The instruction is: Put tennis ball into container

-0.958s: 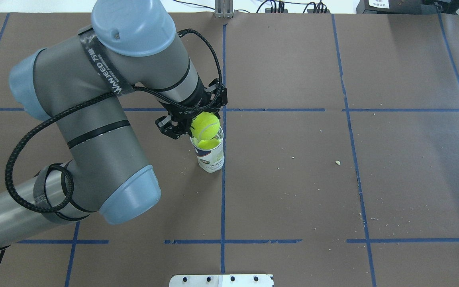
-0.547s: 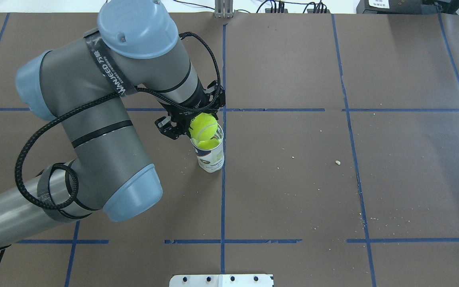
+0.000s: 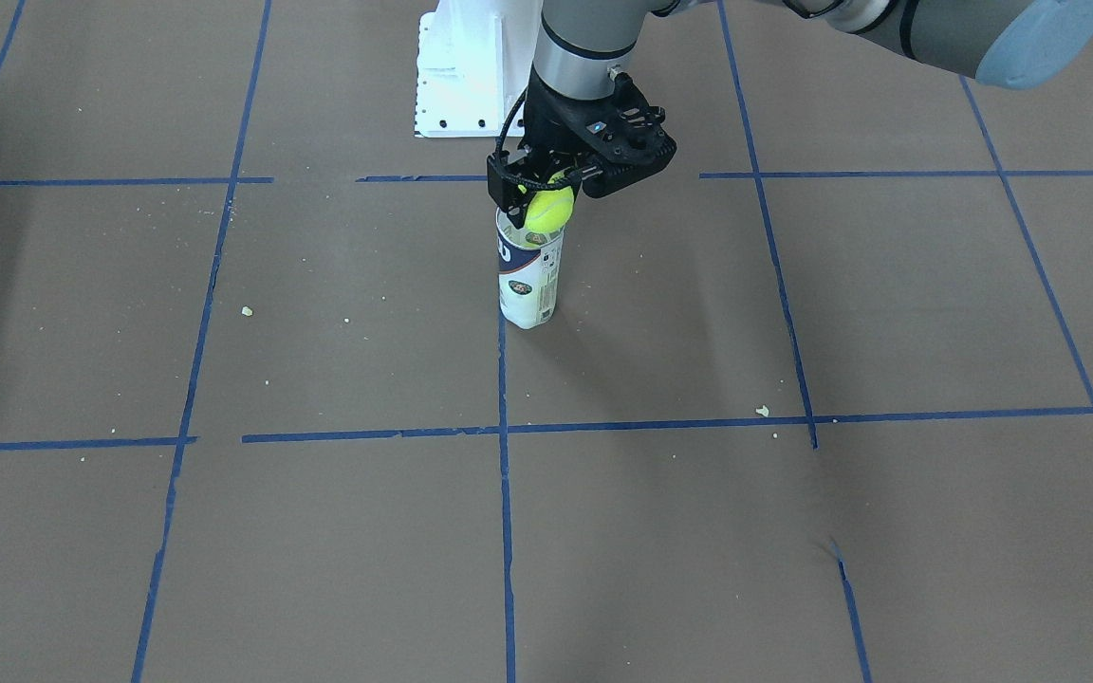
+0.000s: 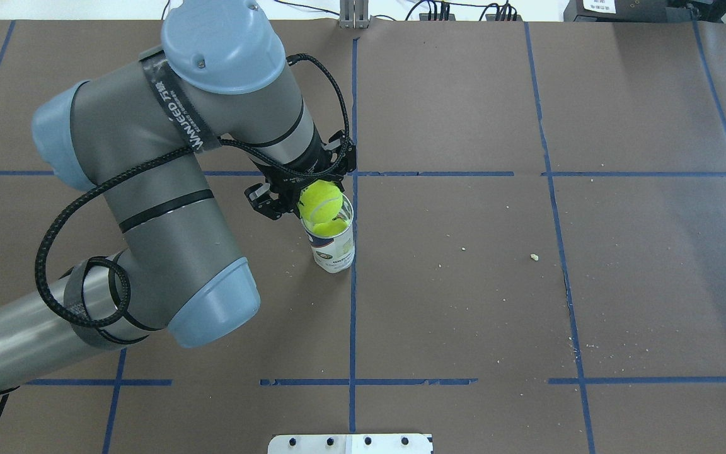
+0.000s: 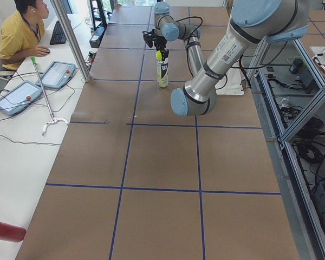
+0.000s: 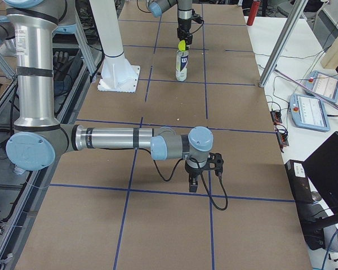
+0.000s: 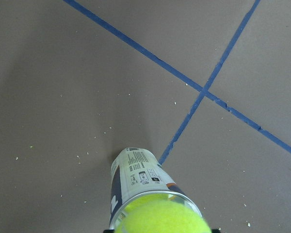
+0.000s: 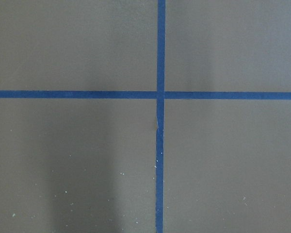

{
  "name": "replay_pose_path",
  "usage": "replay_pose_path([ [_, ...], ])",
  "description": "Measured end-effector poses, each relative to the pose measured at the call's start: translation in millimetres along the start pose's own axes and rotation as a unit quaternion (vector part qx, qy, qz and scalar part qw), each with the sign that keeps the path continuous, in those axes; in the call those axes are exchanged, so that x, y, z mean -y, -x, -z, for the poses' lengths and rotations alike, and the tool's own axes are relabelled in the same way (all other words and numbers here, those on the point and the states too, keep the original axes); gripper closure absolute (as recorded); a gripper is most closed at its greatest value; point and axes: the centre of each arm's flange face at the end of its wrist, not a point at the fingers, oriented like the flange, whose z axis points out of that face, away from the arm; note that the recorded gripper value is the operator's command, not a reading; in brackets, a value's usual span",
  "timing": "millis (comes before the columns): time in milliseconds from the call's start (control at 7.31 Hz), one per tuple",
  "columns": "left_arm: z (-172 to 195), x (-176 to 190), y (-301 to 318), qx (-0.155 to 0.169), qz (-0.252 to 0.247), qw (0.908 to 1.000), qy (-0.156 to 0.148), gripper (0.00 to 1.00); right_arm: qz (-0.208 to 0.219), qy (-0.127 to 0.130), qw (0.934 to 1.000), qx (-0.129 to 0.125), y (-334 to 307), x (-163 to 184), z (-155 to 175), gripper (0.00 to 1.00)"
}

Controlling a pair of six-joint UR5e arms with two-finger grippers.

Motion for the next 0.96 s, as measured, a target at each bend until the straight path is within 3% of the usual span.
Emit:
replay_pose_path([
  [137,-0.2,0.1,0.0,0.0,0.0,1.0,0.0,0.08,0.0,0.0,1.0,0.0,0.0,0.0,0.0,0.0],
  [958,1.7,0.7,1.6,-0.001,-0.007,1.0,-0.001,0.05,0.0,0.0,1.0,0.0,0.0,0.0,0.0,0.0],
])
